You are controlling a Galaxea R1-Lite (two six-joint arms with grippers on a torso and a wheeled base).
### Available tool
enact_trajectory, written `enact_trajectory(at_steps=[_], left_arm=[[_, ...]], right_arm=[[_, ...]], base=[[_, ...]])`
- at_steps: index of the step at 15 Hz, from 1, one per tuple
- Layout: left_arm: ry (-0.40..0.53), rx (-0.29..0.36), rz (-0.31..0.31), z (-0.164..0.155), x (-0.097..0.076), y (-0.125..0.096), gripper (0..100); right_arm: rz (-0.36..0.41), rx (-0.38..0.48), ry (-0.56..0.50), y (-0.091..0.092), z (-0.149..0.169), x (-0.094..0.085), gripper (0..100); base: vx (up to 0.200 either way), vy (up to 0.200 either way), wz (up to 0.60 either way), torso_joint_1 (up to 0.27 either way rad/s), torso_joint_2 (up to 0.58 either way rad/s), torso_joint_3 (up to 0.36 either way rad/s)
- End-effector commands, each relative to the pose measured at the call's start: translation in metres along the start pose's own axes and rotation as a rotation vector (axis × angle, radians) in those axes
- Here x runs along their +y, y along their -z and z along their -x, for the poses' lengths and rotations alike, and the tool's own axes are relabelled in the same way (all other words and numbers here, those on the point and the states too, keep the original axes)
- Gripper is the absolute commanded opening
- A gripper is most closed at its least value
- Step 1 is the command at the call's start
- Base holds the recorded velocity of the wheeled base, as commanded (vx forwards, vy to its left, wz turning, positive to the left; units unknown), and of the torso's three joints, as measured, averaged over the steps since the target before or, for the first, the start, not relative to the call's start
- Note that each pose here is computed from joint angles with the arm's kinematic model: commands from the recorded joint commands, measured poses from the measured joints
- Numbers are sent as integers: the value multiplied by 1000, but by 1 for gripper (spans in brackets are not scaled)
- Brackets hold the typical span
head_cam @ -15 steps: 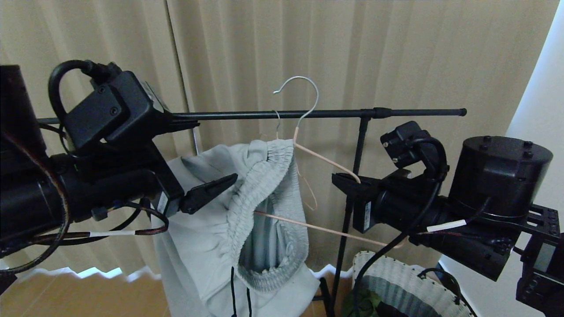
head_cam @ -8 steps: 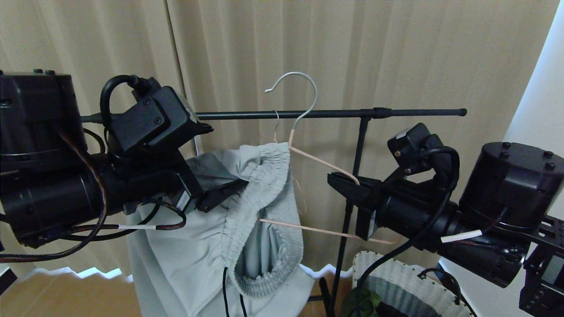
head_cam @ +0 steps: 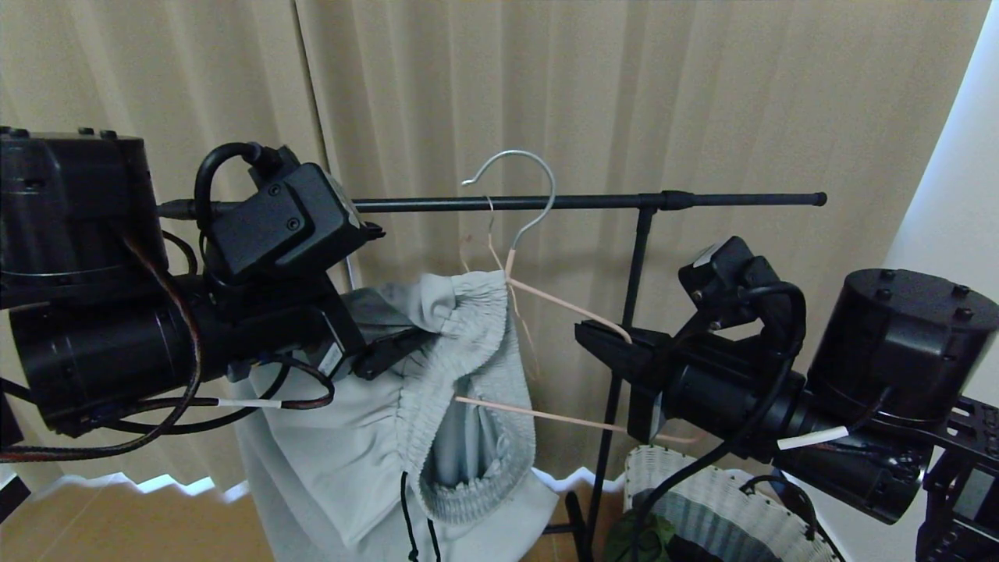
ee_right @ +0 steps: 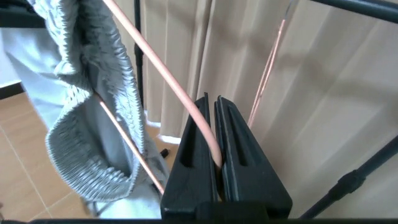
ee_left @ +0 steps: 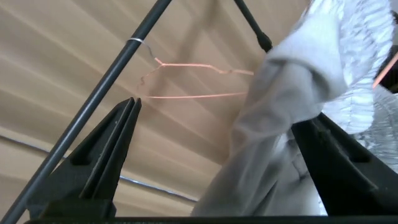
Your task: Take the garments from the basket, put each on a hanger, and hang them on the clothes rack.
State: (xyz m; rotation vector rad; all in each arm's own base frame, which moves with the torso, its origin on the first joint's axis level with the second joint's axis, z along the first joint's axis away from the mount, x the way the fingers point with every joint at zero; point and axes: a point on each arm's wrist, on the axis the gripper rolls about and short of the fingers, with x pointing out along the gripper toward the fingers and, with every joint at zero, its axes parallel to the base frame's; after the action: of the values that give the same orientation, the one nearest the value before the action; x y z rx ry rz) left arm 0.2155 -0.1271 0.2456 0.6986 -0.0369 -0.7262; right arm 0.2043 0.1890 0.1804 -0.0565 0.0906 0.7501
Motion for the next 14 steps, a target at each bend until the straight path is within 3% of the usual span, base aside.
enact_trajectory(at_steps=[1, 12, 13, 14], left_arm=[[2, 1, 0, 0, -1, 1, 0], [3, 20, 12, 5, -4, 6, 0], [-2, 22, 9, 6, -4, 6, 0], [-5, 24, 10, 7, -4, 7, 0]], right_arm=[[1, 5, -10, 1, -1, 2, 0], [3, 9, -10, 2, 0, 2, 0], [3, 11, -8, 3, 0, 2, 100], [4, 11, -4, 3, 0, 2, 100]], base=[[0, 0, 0, 0, 0, 0], [0, 0, 0, 0, 0, 0], [0, 0, 0, 0, 0, 0], [0, 0, 0, 0, 0, 0]])
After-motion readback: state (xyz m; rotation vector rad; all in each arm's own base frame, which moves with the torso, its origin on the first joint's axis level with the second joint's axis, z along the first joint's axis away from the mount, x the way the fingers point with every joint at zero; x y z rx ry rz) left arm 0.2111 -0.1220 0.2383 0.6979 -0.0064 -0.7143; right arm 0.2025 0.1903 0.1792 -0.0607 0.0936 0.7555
